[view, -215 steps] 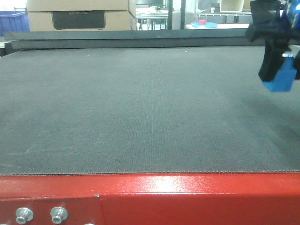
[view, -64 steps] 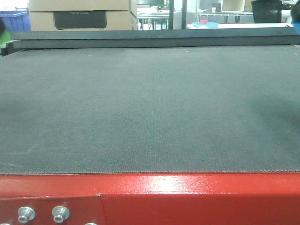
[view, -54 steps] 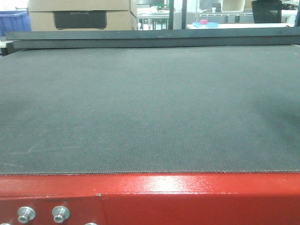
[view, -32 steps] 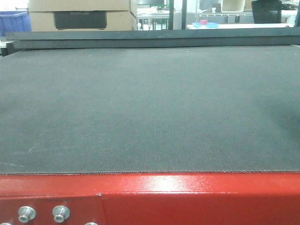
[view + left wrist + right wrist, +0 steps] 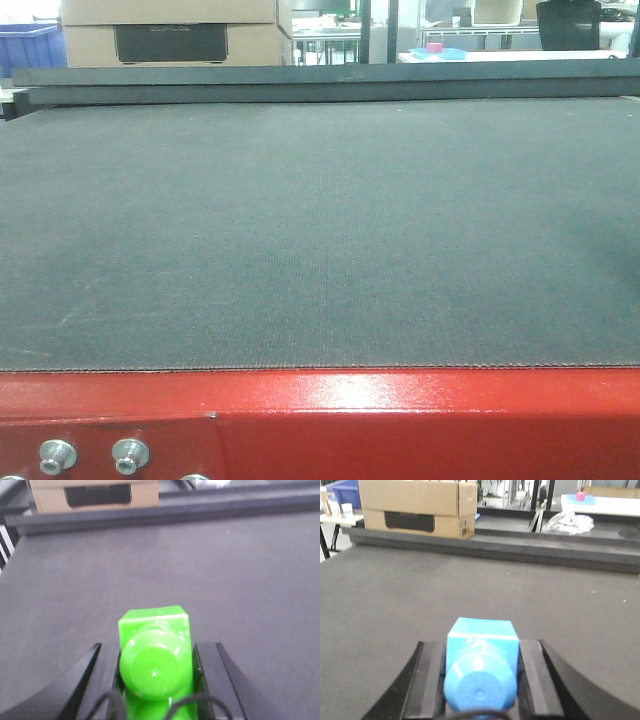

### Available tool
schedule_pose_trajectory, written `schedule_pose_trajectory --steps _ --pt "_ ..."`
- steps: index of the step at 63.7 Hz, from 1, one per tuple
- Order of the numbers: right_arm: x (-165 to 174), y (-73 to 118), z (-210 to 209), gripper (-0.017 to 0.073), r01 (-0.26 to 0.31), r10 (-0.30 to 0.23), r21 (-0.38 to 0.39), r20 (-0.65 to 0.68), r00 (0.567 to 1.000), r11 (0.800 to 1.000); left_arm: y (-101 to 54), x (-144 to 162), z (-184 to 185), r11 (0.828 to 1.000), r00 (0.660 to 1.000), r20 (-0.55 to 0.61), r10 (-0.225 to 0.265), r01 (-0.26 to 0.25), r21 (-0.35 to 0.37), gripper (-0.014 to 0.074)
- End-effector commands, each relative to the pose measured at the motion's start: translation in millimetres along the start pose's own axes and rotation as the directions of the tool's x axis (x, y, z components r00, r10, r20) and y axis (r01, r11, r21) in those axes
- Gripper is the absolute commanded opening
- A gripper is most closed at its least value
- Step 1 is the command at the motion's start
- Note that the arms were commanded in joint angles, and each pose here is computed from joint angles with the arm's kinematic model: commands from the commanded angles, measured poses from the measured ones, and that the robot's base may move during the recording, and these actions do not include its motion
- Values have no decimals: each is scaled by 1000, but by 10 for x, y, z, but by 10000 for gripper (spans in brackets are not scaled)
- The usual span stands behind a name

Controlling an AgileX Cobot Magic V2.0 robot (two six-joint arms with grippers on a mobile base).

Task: Grab block from conveyor and place in blue bin
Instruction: 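Hold both blocks and raise them clear of the conveyor belt, then drive the base away from the conveyor holding both blocks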

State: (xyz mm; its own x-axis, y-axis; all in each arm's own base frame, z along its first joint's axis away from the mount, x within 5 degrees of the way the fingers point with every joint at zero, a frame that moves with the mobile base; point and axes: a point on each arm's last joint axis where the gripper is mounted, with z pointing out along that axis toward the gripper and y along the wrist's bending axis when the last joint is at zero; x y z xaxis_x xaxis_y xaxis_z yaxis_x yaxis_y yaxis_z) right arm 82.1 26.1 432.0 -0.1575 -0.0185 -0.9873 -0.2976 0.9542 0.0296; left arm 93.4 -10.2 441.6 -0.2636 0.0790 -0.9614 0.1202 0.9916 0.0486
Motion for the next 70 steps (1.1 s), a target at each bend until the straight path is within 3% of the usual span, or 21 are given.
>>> schedule_pose_trajectory --steps 1,70 --pt "-15 -5 -44 -153 20 -21 6 29 999 1000 -4 -17 -38 1000 999 40 -6 5 4 -111" --pt "-21 -5 -44 -153 20 -21 6 35 999 1000 -2 -36 -46 1000 998 63 -4 4 2 -111"
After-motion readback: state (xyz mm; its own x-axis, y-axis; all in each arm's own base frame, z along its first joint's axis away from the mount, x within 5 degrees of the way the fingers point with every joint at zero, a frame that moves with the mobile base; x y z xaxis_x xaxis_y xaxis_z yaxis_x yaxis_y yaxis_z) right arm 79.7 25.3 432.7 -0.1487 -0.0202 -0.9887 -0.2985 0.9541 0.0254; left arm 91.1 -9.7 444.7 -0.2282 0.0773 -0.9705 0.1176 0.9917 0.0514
